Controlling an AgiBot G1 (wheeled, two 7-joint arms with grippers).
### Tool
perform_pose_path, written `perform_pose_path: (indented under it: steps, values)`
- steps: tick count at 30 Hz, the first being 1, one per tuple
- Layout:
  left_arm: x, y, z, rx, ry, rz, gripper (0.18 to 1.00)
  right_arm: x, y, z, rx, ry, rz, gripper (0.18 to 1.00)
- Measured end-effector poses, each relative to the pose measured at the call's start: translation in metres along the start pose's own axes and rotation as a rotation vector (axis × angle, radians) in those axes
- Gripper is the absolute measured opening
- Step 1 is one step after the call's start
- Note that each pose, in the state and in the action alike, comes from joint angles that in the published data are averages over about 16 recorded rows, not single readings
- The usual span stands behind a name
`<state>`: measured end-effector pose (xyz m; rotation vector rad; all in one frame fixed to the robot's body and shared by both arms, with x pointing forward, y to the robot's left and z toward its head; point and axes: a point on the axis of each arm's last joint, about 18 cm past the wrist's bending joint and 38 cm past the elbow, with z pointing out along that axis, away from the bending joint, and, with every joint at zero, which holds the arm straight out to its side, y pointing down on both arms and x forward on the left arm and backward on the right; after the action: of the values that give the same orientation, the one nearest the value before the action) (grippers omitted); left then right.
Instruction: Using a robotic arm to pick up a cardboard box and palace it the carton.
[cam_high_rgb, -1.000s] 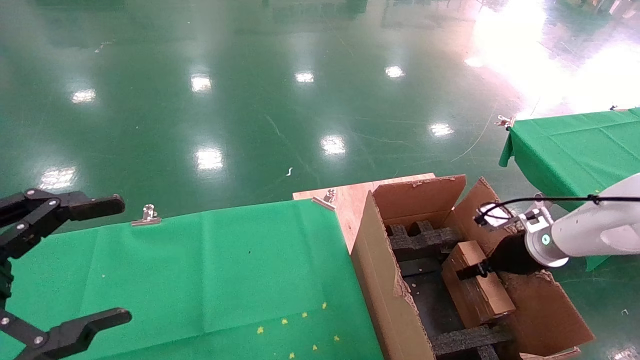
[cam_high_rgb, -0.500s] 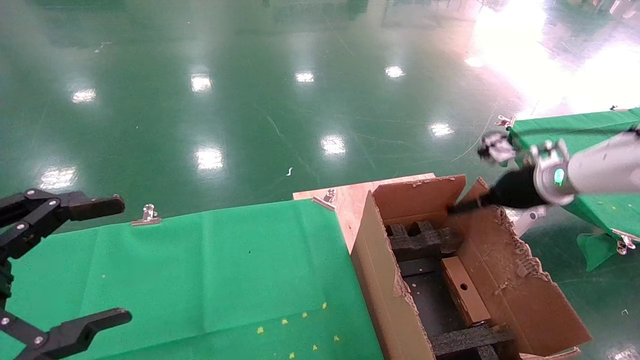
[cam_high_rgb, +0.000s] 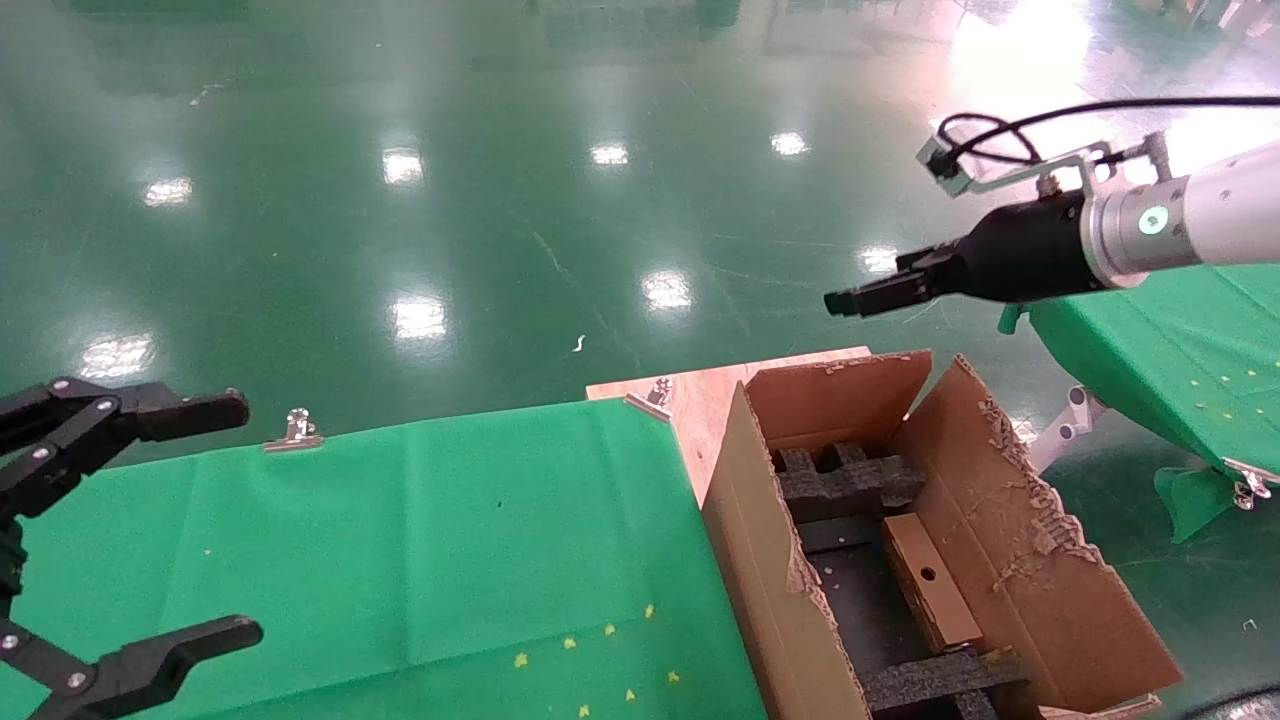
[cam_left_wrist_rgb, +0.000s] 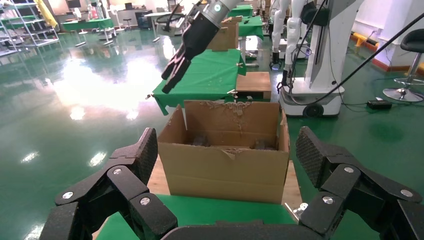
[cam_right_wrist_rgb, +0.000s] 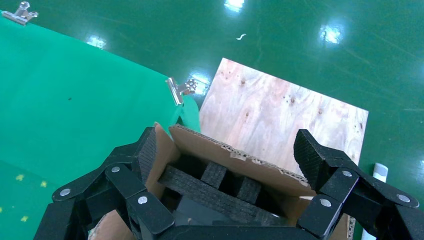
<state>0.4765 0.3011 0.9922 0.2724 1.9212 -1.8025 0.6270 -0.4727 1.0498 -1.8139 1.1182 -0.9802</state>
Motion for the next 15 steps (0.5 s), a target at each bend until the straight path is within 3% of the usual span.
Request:
perform_pose_path:
  steps: [8,15]
  values:
    - [0.0,0.0,0.0,0.0,0.0,0.0,1.001,-0.01,0.0,0.004,0.01,-0.039,-0.009,1.001]
    - [0.0,0.0,0.0,0.0,0.0,0.0,1.001,-0.037,0.004,0.017,0.032,-0.147,-0.033,1.001]
